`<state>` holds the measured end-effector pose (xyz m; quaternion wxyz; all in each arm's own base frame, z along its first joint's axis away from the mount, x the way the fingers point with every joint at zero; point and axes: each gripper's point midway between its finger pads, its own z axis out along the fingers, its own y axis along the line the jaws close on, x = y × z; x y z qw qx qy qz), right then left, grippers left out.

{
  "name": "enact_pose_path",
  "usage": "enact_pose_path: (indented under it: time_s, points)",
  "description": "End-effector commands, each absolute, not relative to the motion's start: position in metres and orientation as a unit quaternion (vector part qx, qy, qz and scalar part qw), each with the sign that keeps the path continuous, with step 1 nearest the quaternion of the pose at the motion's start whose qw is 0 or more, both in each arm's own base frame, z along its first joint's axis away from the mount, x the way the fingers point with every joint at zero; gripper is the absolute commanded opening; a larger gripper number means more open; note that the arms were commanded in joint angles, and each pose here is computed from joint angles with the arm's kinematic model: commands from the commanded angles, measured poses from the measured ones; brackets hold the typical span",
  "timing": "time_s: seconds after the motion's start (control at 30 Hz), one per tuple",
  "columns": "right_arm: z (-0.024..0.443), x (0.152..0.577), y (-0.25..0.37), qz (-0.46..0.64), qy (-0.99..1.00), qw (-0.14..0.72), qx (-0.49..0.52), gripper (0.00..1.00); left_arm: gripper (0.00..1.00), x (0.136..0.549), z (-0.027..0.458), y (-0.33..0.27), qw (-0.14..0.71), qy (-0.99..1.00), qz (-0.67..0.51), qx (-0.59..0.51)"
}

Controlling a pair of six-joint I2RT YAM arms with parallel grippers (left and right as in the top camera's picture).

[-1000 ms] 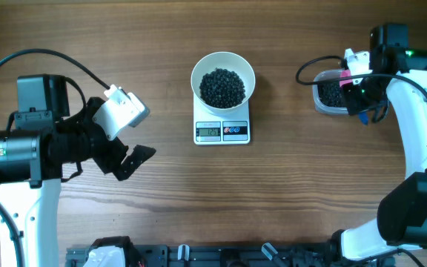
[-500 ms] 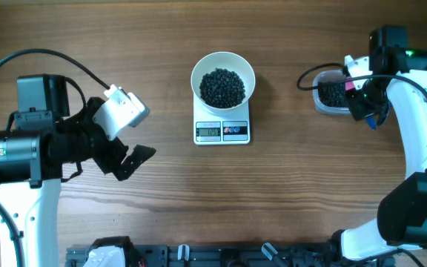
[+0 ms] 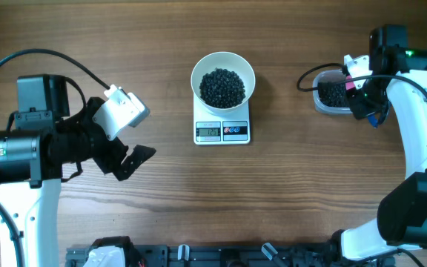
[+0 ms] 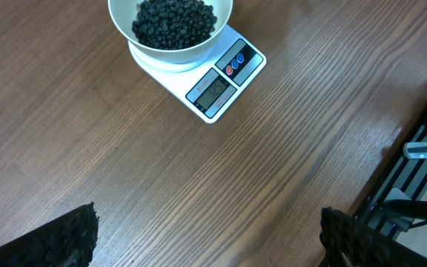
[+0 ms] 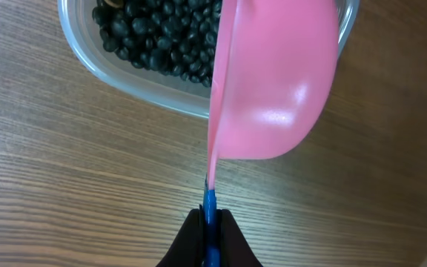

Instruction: Scoop item into bowl and weigh 150g on scale

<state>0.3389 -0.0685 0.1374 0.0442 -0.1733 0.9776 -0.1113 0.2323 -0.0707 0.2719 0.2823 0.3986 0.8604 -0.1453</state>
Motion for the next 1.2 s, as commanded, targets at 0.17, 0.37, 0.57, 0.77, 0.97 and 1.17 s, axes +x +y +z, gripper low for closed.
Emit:
enact_pose_path:
  time_s: [0.17,0.37,0.57,0.77,0.97,1.17]
  points:
    - [0.135,0.346,-0.076,-0.112,0.977,0.055,-0.174,0.04,1.00,0.232,0.270,-0.071,0.278,0.863,-0.148,0.395]
    - [0.134,0.353,-0.067,-0.084,0.974,0.074,-0.198,0.04,1.00,0.232,0.270,-0.071,0.278,0.863,-0.148,0.395]
    - [0.133,0.356,-0.068,-0.087,0.970,0.076,-0.212,0.04,1.00,0.232,0.270,-0.071,0.278,0.863,-0.148,0.395]
    - [0.120,0.362,-0.068,-0.082,0.970,0.068,-0.217,0.04,1.00,0.232,0.270,-0.071,0.278,0.863,-0.148,0.395]
    - [0.117,0.356,-0.062,-0.062,0.974,0.057,-0.211,0.04,1.00,0.232,0.270,-0.071,0.278,0.863,-0.148,0.395]
    - [0.117,0.352,-0.068,-0.077,0.976,0.045,-0.199,0.04,1.00,0.232,0.270,-0.071,0.278,0.863,-0.148,0.395]
